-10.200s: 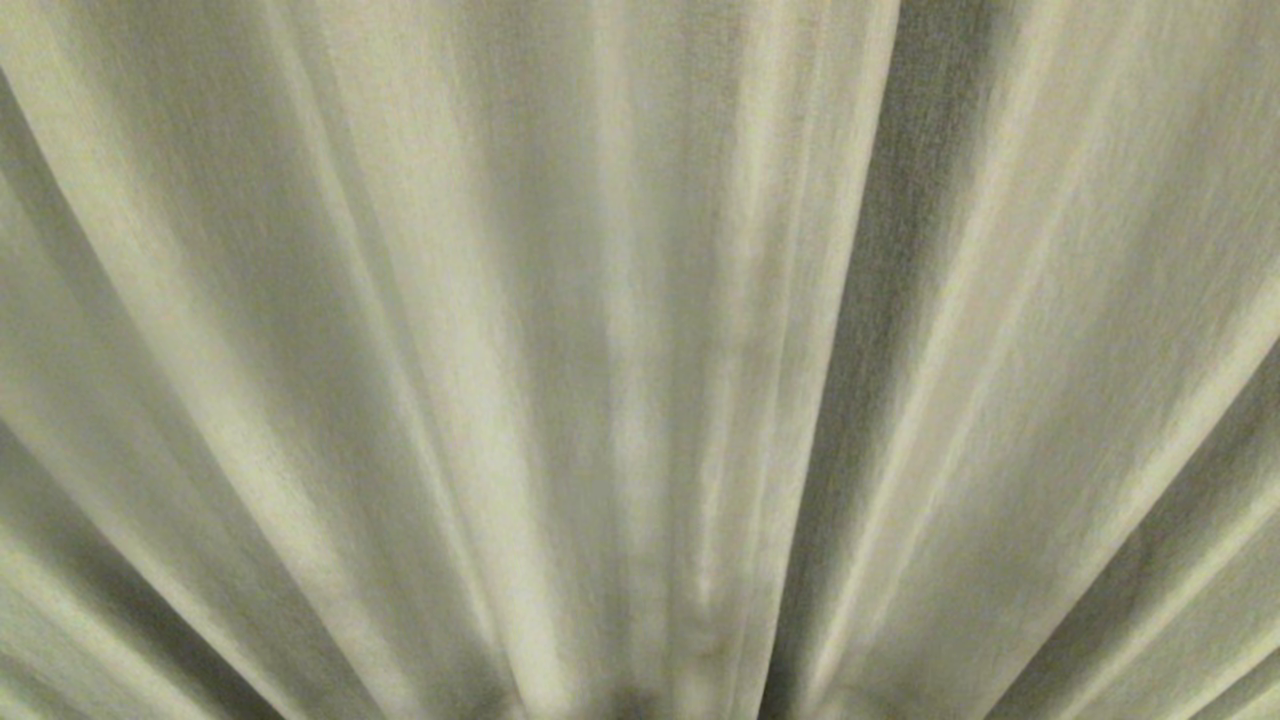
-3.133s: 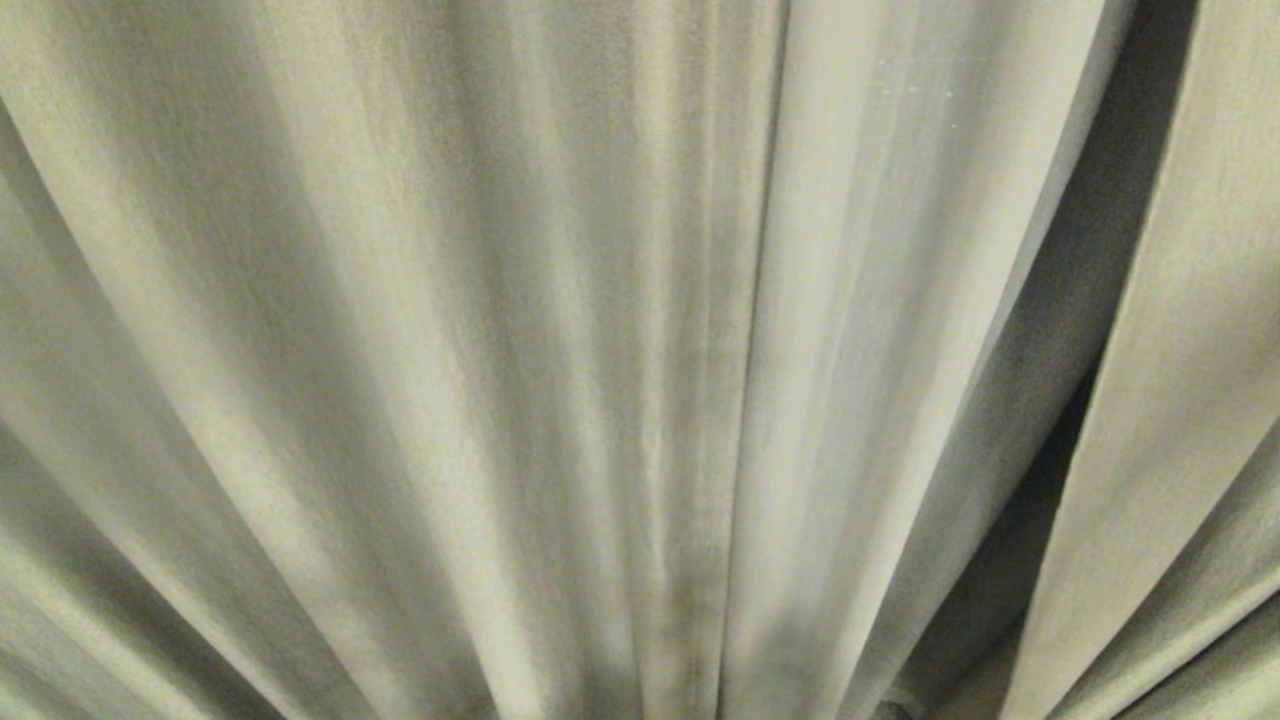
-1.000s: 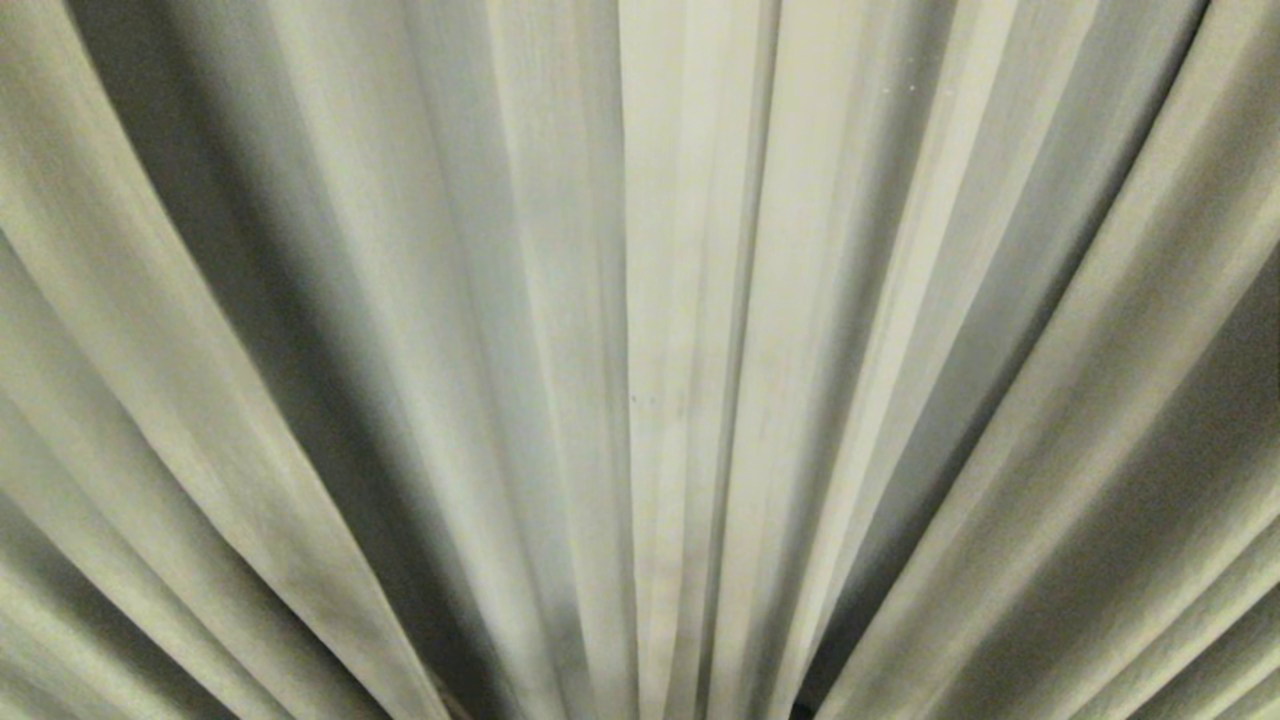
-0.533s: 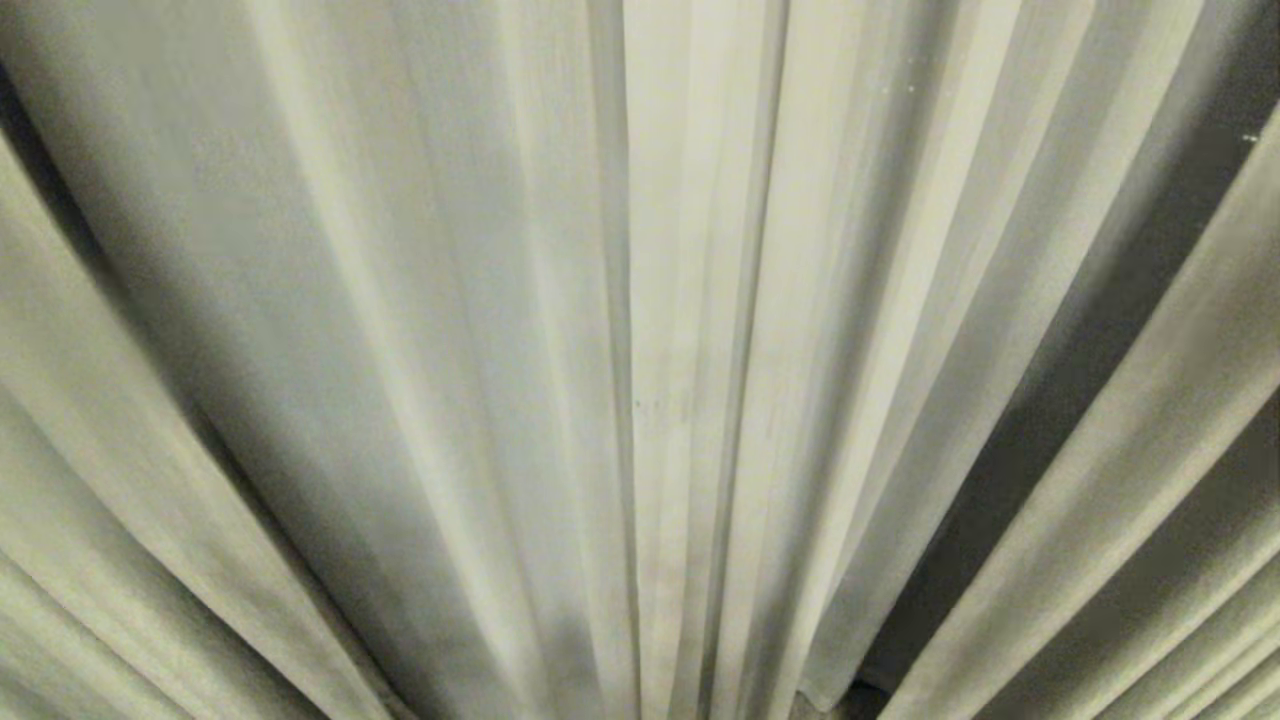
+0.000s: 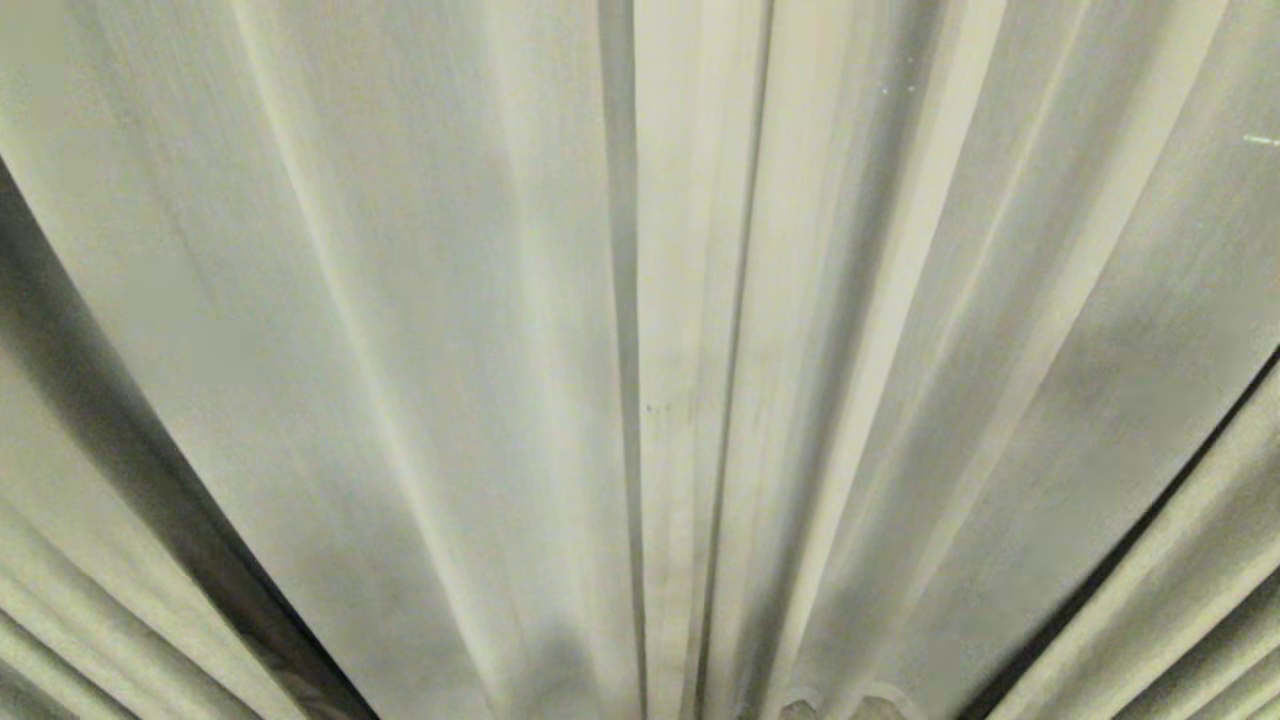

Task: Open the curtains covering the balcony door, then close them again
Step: Pull the outer curtains open on both sides

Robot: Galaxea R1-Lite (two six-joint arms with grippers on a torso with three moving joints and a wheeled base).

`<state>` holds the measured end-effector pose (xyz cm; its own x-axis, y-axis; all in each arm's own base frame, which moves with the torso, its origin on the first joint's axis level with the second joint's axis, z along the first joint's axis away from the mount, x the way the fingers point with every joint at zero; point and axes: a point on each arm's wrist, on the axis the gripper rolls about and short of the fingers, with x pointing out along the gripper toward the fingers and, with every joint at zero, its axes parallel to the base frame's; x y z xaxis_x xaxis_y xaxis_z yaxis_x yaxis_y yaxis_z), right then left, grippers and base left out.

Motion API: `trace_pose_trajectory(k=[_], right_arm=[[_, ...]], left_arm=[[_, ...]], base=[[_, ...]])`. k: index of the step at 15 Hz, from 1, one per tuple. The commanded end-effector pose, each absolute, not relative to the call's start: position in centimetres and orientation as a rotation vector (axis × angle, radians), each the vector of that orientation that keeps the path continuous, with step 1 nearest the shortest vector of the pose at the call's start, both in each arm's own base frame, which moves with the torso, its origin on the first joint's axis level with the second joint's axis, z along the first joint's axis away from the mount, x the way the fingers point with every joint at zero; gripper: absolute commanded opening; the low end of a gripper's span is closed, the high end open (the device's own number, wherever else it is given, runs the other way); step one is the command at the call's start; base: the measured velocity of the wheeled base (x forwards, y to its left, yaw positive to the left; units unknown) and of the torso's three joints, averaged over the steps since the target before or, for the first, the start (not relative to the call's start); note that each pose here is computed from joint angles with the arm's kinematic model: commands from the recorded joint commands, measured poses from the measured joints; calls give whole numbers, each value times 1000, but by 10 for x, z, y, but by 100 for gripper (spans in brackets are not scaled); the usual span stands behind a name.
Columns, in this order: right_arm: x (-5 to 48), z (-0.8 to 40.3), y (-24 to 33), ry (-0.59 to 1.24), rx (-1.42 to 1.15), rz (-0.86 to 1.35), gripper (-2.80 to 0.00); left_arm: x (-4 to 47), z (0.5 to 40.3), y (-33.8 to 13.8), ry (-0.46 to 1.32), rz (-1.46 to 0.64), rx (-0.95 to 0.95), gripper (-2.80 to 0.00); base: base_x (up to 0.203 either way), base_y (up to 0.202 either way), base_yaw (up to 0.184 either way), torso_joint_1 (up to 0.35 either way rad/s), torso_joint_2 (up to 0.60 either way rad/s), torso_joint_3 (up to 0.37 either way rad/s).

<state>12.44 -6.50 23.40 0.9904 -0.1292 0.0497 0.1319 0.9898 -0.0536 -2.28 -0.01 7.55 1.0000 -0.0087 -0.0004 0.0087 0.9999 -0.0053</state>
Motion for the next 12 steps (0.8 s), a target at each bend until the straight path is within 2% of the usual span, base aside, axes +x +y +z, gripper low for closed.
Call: trace_pose_trajectory(k=[1,7,12], right_arm=[[116,222,-42,-91,-73,-7,-280],[108,212,-24,-97,-66,94,-280],[82,196,-5,-123,-67,198,-280]], left_arm=[[-23,75,0,0,-9,-6,-280],[-23,75,0,0,-9,-6,-280],[-23,75,0,0,-8,-6,-280]], base=[[0,0,0,0,0,0],[0,0,0,0,0,0],[0,0,0,0,0,0]])
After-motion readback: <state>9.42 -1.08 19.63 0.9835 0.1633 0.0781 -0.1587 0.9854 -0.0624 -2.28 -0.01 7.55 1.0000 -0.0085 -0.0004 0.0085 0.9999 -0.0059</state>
